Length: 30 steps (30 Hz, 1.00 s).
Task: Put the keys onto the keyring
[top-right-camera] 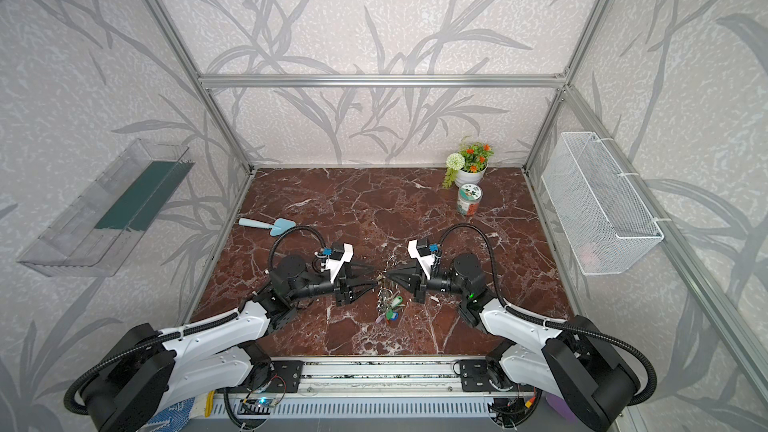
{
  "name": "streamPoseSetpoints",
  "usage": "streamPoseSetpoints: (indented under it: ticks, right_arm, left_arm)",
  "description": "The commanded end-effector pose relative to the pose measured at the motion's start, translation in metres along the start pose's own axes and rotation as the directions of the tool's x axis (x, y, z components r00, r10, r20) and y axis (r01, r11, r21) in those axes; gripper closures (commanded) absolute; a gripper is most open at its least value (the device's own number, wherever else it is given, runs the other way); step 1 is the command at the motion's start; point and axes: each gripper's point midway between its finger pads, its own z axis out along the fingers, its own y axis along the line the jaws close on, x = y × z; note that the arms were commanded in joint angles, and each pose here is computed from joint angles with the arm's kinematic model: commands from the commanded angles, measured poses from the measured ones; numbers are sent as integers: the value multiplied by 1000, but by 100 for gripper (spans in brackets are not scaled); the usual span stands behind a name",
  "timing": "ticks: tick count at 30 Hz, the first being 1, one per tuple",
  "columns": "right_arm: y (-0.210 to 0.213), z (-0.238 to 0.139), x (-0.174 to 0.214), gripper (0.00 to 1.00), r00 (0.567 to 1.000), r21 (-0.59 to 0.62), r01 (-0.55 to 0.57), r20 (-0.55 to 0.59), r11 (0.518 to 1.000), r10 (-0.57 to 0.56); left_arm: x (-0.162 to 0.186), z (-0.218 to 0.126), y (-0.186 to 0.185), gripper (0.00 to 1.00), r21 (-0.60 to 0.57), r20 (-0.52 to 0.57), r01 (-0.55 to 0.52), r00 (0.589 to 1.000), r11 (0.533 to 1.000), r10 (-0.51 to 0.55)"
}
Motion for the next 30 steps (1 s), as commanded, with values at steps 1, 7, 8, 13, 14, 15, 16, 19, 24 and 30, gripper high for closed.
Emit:
streamPoseSetpoints:
  ticks: [1, 7, 8, 13, 14, 15, 16, 19, 24, 30]
  right_arm:
    - [14, 0, -22, 100, 995, -51, 81, 68, 995, -77]
    - [15, 0, -23, 100, 994, -50, 83, 68, 995, -80]
    - [15, 0, -23, 100, 995, -51, 83, 68, 995, -79]
    - [15, 0, -23, 100, 994, -48, 83, 68, 995, -80]
    - [15, 0, -23, 100, 994, -48, 85, 69, 995, -81]
    - [15, 0, -23, 100, 994, -47, 84, 68, 995, -81]
    - [14, 0, -23, 100, 994, -45, 85, 67, 995, -82]
    - [14, 0, -22, 100, 995, -45, 84, 66, 995, -81]
    - [13, 0, -22, 100, 995, -42, 84, 65, 996, -82]
    - [12, 0, -22, 100, 995, -39, 84, 65, 996, -81]
  left_arm:
    - [-19, 3, -8, 46, 40, 42, -64, 997, 997, 62]
    - [-18, 12, -8, 39, 82, 14, -47, 999, 996, 46]
    - [-18, 13, -7, 37, 77, 13, -42, 999, 996, 41]
    - [-19, 13, -4, 41, 59, 14, -45, 999, 997, 44]
    - [-18, 13, -4, 43, 63, 11, -44, 999, 997, 43]
    - [-18, 13, -4, 47, 66, 9, -41, 999, 997, 40]
    - [-16, 13, -4, 52, 69, 5, -35, 999, 997, 35]
    - [-13, 14, -6, 64, 87, -7, -12, 1000, 996, 13]
    - [-8, 18, -10, 77, 135, -33, 26, 999, 991, -22]
    - [-9, 16, -8, 91, 111, -24, 26, 999, 994, -24]
